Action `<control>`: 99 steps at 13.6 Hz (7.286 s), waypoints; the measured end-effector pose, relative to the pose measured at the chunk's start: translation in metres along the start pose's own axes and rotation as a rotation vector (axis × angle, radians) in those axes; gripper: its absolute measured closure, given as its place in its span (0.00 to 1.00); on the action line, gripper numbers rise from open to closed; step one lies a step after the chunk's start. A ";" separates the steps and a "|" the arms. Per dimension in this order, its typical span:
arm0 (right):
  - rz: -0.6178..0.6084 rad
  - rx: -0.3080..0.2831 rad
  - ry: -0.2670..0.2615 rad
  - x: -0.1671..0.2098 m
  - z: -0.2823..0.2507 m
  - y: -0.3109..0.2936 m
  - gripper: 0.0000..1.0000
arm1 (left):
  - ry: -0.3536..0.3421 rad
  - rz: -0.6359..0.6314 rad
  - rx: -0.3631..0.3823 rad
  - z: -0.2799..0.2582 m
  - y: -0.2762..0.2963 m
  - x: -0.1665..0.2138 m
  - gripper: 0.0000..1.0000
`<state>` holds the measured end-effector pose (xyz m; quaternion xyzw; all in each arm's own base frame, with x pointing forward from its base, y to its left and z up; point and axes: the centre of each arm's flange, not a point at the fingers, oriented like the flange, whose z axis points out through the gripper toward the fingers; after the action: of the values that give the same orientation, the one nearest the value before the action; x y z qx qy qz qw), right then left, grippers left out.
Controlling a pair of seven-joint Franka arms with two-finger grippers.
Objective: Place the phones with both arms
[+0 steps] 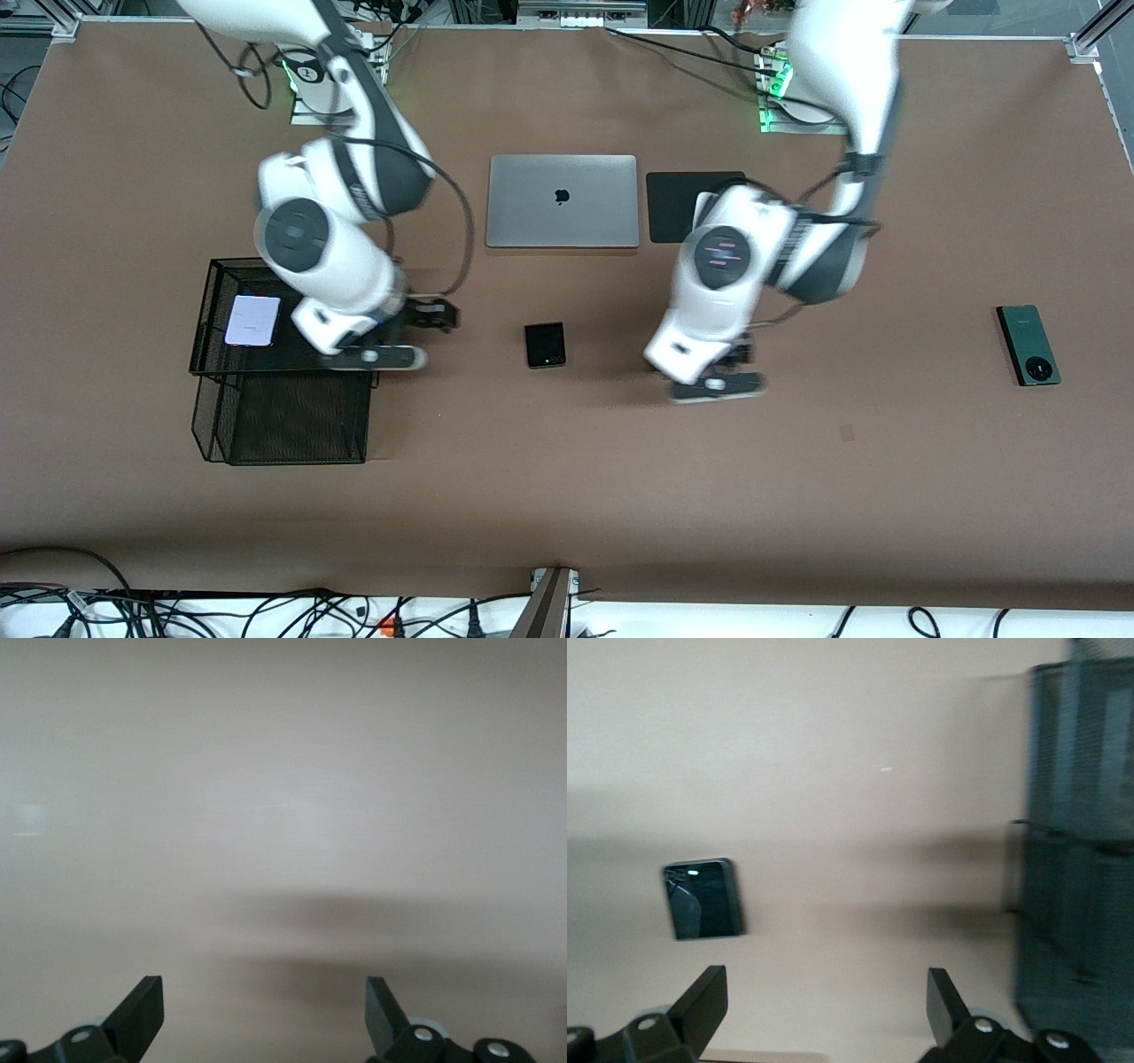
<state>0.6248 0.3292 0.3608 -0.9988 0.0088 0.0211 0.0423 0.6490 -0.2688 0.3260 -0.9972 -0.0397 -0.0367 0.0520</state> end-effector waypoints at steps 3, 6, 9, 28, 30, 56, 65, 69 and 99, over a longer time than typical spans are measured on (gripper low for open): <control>0.020 0.014 0.031 -0.001 0.047 -0.056 0.00 | -0.047 0.045 0.011 0.010 -0.111 0.019 0.00; 0.010 0.016 0.067 -0.017 0.106 -0.100 0.00 | -0.057 0.116 0.005 0.009 -0.235 0.040 0.00; -0.004 0.001 0.058 -0.025 0.139 -0.111 0.00 | -0.067 0.167 -0.001 0.012 -0.342 0.041 0.00; -0.157 -0.092 0.068 -0.052 0.208 -0.131 0.01 | 0.045 -0.018 -0.077 0.156 -0.599 -0.058 0.00; -0.179 -0.102 0.082 -0.052 0.205 -0.134 0.17 | 0.056 -0.048 -0.084 0.172 -0.603 -0.063 0.00; -0.059 -0.097 0.135 0.117 0.000 0.284 0.20 | 0.035 -0.106 -0.093 0.215 -0.615 -0.081 0.00; -0.045 -0.099 0.092 0.099 0.077 0.286 0.20 | 0.039 -0.115 -0.090 0.225 -0.613 -0.083 0.00; -0.033 -0.099 0.079 0.096 0.083 0.290 0.20 | 0.056 -0.135 -0.096 0.221 -0.614 -0.081 0.17; 0.009 0.004 -0.053 0.064 -0.183 0.258 0.00 | -0.045 -0.276 -0.147 0.090 0.036 -0.028 0.20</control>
<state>0.6915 0.0558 0.5183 -0.9978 0.0119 0.0477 0.0443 0.6308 -0.2967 0.2309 -0.9840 -0.1745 -0.0240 -0.0276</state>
